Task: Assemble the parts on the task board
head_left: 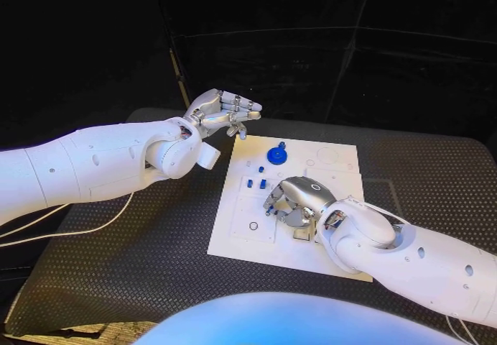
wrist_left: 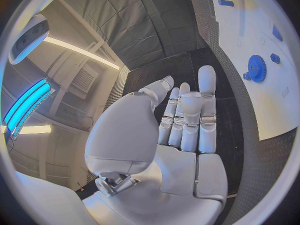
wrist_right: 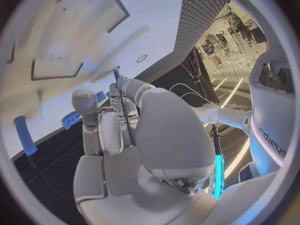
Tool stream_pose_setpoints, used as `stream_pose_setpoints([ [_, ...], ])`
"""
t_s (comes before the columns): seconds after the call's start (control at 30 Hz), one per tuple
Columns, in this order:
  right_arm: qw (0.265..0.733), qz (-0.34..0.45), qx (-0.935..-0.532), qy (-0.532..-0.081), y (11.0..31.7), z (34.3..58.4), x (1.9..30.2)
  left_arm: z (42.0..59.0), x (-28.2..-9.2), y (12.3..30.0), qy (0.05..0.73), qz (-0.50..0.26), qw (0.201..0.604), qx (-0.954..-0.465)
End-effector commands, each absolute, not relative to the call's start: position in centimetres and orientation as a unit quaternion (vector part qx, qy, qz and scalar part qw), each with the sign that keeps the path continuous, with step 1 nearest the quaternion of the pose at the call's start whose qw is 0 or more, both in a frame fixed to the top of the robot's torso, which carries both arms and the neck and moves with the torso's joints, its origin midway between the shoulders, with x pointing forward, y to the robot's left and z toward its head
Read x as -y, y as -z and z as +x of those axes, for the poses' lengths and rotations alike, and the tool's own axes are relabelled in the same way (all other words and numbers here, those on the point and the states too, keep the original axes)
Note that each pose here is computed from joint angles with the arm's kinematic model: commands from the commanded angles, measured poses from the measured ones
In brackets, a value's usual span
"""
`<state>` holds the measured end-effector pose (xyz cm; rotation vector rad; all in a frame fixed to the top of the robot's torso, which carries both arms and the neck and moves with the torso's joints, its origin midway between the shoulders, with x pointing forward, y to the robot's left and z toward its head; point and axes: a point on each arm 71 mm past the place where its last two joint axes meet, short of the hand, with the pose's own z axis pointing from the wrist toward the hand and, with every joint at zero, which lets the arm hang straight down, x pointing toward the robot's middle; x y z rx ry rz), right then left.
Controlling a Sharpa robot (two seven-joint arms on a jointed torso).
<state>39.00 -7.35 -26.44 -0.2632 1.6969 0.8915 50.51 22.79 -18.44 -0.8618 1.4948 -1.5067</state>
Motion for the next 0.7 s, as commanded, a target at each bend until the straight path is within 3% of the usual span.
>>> stream_pose_setpoints([
  [0.03, 0.560, -0.124, -0.725, -0.380, 26.66, 38.79, 7.16, 50.53, -22.65, 18.25, 0.606, -0.340, 0.410, -0.591],
  [0.7, 0.562, -0.129, -0.725, -0.377, 27.20, 38.73, 6.83, 50.55, -22.56, 18.27, 0.606, -0.340, 0.408, -0.592],
])
